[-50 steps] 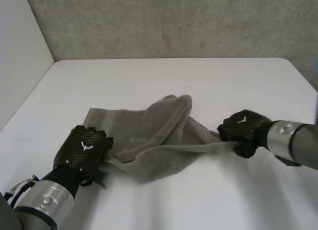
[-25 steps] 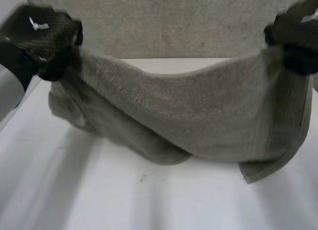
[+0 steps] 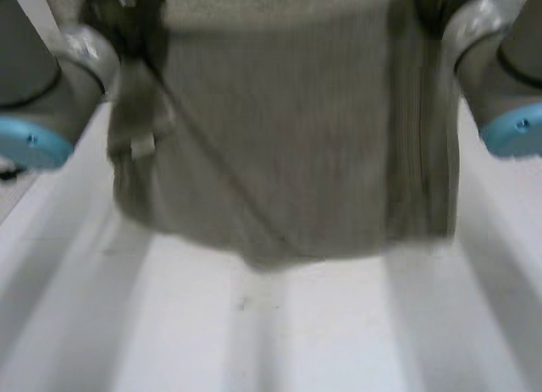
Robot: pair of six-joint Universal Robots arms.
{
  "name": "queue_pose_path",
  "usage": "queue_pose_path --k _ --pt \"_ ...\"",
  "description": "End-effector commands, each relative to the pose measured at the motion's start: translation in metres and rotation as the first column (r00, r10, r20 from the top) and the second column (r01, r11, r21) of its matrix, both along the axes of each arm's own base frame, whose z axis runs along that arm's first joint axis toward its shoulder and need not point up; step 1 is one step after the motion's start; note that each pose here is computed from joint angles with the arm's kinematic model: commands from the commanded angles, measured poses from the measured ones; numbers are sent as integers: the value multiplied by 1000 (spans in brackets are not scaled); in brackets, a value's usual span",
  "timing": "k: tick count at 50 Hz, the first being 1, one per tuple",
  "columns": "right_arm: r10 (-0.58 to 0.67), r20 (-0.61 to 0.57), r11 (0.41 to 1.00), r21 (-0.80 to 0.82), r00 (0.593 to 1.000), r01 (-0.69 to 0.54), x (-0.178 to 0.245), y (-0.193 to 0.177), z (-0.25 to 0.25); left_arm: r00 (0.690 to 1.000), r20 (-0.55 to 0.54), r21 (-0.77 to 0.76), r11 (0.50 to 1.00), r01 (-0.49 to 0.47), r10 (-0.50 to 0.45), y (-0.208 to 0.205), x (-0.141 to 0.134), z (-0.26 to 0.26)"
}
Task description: Fold the towel.
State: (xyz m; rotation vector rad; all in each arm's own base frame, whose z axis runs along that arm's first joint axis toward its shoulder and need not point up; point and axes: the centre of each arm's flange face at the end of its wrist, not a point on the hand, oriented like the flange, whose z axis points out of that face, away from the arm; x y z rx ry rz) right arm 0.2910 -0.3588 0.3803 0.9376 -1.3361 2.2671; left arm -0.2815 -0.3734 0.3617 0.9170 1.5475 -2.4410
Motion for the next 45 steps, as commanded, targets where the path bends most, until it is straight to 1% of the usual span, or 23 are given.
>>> queue_pose_path --k 1,6,8,9,10,11,12,13,14,16,17,18,19,20,21,22,24,25,27,32,36,38,45 --pt "99 195 955 -294 976 -38 -9 24 65 966 -232 -383 924 16 -113 25 10 90" --pt "157 139 967 -221 978 -124 -6 34 41 951 -278 -285 957 56 -138 26 16 65" --pt "166 101 981 -120 981 -153 -5 35 9 962 -257 -143 988 53 -89 20 22 28" --pt "166 101 981 -119 981 -154 -5 35 9 962 -257 -143 988 53 -89 20 22 28" --pt "156 83 987 -54 984 -152 -8 33 -10 969 -236 -55 997 59 -70 19 24 3" --pt "151 65 988 13 986 -152 -11 34 -27 969 -235 -54 997 59 -70 19 24 3" --pt "151 65 988 14 986 -152 -11 34 -27 975 -213 22 997 69 -62 21 24 -19" --pt "152 49 984 85 987 -156 -12 36 -45 980 -190 97 992 85 -66 24 23 -42" --pt "152 49 984 86 987 -156 -12 36 -45 980 -190 97 992 86 -66 24 23 -43" --pt "148 14 962 229 989 -148 -17 41 -82 987 -143 238 965 111 -78 31 23 -92" --pt "148 13 962 230 989 -148 -17 41 -82 987 -143 239 965 111 -78 31 23 -92" --pt "149 -7 941 307 989 -140 -20 43 -103 990 -119 310 944 111 -77 36 26 -118" --pt "158 -22 911 390 987 -137 -22 47 -126 990 -119 311 944 111 -77 36 26 -118" --pt "158 -23 910 390 987 -137 -22 47 -126 992 -94 369 923 110 -81 41 28 -140" --pt "170 -39 873 469 985 -132 -23 51 -149 994 -60 421 901 105 -88 48 29 -161" --pt "170 -39 873 470 985 -132 -23 51 -149 994 -60 421 901 105 -88 48 29 -161" --pt "183 -66 799 592 981 -109 -27 60 -182 995 26 501 862 71 -97 59 32 -199" --pt "183 -66 798 592 981 -109 -27 60 -182 995 27 501 862 71 -97 59 32 -200" --pt "182 -70 744 662 981 -90 -34 66 -193 987 111 549 835 40 -120 68 35 -225" --pt "181 -69 700 710 981 -79 -42 72 -195 973 182 566 825 14 -141 76 39 -238" --pt "179 -54 695 714 982 -87 -46 75 -184 975 184 561 828 2 -127 72 43 -238" --pt "165 -8 706 699 986 -113 -53 79 -163 977 181 551 834 -5 -114 68 46 -235" --pt "128 129 697 694 983 -182 -69 79 -139 978 178 548 837 -6 -110 67 46 -235"
